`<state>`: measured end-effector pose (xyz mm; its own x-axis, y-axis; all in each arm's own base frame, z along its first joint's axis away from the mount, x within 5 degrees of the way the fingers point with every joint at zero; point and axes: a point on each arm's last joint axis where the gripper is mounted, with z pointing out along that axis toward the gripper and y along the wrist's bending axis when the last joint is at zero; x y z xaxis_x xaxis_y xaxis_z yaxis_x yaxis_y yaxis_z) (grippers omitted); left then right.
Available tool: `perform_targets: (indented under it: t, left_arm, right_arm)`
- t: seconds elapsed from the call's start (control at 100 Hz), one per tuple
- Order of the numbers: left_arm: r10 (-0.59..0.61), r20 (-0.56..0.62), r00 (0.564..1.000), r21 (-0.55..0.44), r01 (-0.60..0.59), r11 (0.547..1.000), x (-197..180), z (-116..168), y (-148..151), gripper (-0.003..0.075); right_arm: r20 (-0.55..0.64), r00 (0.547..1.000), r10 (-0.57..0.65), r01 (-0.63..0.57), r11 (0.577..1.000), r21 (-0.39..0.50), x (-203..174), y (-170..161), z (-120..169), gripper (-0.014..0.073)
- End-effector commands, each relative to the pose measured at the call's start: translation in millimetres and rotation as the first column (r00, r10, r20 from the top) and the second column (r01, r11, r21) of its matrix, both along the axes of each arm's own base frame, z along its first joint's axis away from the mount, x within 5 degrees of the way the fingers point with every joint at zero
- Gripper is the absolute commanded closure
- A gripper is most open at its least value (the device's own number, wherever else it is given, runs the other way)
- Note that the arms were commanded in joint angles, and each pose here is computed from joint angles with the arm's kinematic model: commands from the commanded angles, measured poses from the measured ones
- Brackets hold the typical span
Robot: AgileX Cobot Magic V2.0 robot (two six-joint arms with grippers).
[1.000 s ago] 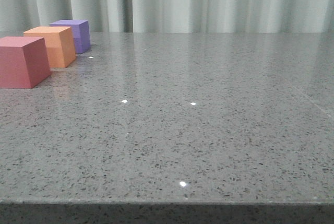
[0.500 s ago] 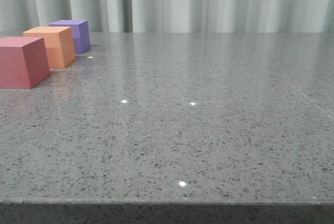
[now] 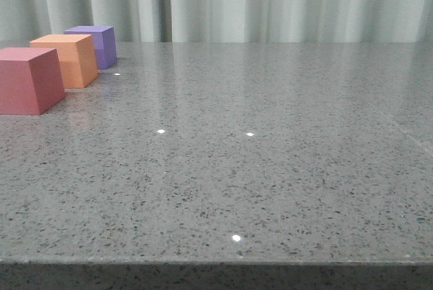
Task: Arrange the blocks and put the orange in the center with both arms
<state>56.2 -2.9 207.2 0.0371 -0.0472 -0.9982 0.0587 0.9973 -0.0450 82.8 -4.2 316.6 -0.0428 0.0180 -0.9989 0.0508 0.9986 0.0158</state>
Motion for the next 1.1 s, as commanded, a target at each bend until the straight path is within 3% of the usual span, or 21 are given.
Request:
perform_targets:
  t: [0.0, 0.3, 0.68, 0.82, 1.09]
  left_arm:
    - [-0.010, 0.061, 0.998, -0.017, 0.011, 1.000, -1, -6, -1, 0.0741]
    - [-0.010, 0.061, 0.998, -0.017, 0.011, 1.000, -1, -6, -1, 0.0741]
    - [-0.010, 0.061, 0.998, -0.017, 0.011, 1.000, -1, -6, -1, 0.0741]
    - [-0.010, 0.061, 0.998, -0.017, 0.011, 1.000, -1, -6, -1, 0.0741]
    - [-0.010, 0.061, 0.998, -0.017, 0.011, 1.000, -1, -6, -1, 0.0741]
  right_arm:
    - [0.102, 0.995, -0.002, 0.004, 1.000, -0.019, 0, 0, 16, 0.0663]
    - [0.101, 0.995, 0.005, -0.003, 1.000, -0.019, -3, 1, -3, 0.0663]
    - [0.209, 0.974, 0.091, -0.091, 0.996, -0.011, -34, 6, -79, 0.0663]
    - [0.195, 0.975, 0.102, -0.105, 0.994, 0.006, -29, 7, -102, 0.0663]
    - [0.239, 0.966, 0.102, -0.107, 0.994, 0.008, -30, 7, -98, 0.0663]
